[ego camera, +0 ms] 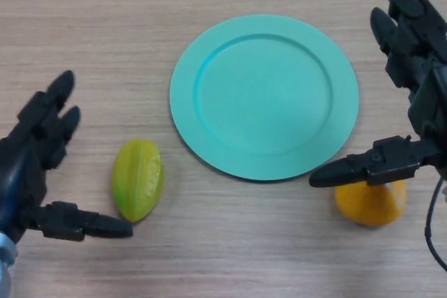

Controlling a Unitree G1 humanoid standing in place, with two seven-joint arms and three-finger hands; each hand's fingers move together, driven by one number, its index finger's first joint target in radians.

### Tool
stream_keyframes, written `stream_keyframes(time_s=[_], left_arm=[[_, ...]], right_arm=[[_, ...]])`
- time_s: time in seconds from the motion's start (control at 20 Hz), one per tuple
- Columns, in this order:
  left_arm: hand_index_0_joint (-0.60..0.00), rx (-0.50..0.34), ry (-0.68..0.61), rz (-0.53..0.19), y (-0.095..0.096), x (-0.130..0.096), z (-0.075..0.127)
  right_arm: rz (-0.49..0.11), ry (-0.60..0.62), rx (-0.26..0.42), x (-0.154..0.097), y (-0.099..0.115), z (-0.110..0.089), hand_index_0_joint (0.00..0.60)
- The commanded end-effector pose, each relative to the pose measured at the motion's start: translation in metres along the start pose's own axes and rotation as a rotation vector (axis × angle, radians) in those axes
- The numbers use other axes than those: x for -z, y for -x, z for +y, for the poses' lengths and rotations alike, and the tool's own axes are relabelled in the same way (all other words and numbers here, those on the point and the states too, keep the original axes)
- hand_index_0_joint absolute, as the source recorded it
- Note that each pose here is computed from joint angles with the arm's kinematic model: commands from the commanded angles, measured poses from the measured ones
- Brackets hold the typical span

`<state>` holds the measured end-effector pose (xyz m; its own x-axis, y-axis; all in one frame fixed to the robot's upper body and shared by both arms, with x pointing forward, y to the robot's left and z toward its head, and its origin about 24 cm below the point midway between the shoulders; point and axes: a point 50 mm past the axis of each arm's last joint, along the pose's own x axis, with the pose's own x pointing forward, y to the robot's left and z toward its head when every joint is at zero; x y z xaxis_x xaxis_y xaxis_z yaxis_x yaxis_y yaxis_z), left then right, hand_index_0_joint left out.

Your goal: Pick up the yellow starfruit and place it on the plate

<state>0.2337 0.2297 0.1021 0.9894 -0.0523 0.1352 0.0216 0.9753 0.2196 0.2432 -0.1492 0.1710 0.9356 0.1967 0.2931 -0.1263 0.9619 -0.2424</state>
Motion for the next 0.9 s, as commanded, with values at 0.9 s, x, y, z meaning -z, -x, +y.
stream_keyframes(time_s=[0.9], left_arm=[[0.000, 0.029, -0.111, -0.214, -0.026, 0.028, -0.034]], right_arm=[[-0.259, 0.018, 0.024, -0.040, 0.003, -0.006, 0.000]])
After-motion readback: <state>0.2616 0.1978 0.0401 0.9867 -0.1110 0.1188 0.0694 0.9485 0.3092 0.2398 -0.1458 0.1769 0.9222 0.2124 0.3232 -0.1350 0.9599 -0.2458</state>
